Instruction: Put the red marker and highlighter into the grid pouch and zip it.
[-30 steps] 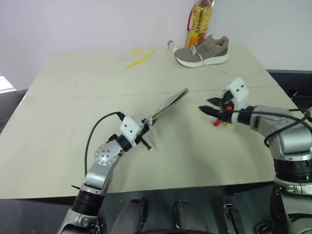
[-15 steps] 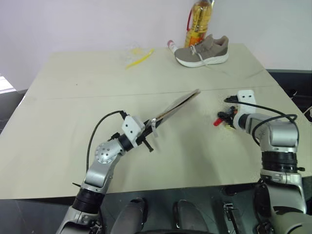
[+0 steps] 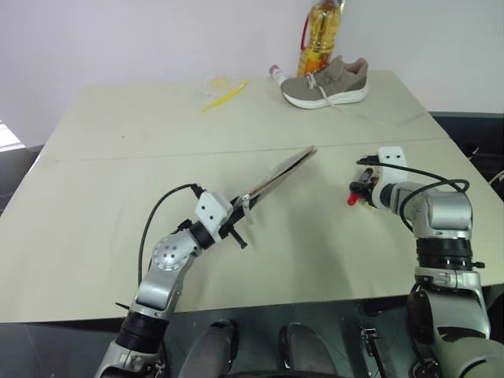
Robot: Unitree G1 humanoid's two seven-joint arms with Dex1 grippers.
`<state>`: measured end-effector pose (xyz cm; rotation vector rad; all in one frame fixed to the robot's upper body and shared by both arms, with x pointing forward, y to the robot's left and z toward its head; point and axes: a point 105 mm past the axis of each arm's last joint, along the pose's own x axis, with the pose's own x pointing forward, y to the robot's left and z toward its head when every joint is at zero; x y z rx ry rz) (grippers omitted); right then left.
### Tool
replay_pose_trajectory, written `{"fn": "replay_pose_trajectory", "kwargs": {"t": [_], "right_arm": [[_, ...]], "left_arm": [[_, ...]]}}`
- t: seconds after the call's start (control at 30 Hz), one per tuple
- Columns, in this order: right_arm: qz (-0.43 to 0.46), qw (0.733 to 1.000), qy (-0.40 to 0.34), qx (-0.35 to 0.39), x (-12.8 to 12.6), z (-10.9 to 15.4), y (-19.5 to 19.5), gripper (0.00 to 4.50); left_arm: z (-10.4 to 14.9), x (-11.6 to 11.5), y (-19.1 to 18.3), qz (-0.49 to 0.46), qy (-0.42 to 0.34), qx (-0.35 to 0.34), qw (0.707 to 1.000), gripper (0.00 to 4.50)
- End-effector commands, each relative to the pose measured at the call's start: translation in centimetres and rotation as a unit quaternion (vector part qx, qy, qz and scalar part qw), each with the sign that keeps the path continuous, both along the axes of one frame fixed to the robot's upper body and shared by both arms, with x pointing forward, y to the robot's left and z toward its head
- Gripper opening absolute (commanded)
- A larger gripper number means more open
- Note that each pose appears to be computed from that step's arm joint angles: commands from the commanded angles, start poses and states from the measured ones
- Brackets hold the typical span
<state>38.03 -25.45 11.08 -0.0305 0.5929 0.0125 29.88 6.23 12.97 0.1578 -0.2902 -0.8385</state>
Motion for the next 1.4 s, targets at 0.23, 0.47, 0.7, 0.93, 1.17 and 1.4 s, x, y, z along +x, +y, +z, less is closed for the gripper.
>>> {"fn": "replay_pose_trajectory", "kwargs": {"t": [0.23,0.47,0.7,0.93,1.17,1.4], "right_arm": [[0.028,0.999,-0.013,-0.020,0.4,0.5,1.4,4.42],[0.058,0.998,-0.014,-0.026,0.3,0.3,2.8,2.52],[0.100,0.989,-0.060,-0.091,0.8,2.0,3.4,0.34],[0.301,0.884,-0.241,-0.264,0.0,8.7,5.7,0.34],[0.417,0.815,-0.267,-0.301,-2.1,9.2,7.5,0.34],[0.453,0.797,-0.266,-0.299,-2.8,8.2,9.1,0.34]], "left_arm": [[1.4,-0.3,-0.3,0.000,-0.035,-0.005,0.999,0.00],[1.5,-0.2,0.1,0.008,-0.037,-0.005,0.999,0.00],[1.3,0.0,1.5,0.033,-0.024,-0.010,0.999,0.00],[0.9,0.6,3.8,0.058,-0.005,-0.011,0.998,0.00],[0.9,0.7,4.5,0.055,-0.006,-0.003,0.998,0.00],[1.0,0.5,4.0,0.044,-0.007,-0.005,0.999,0.00]]}}
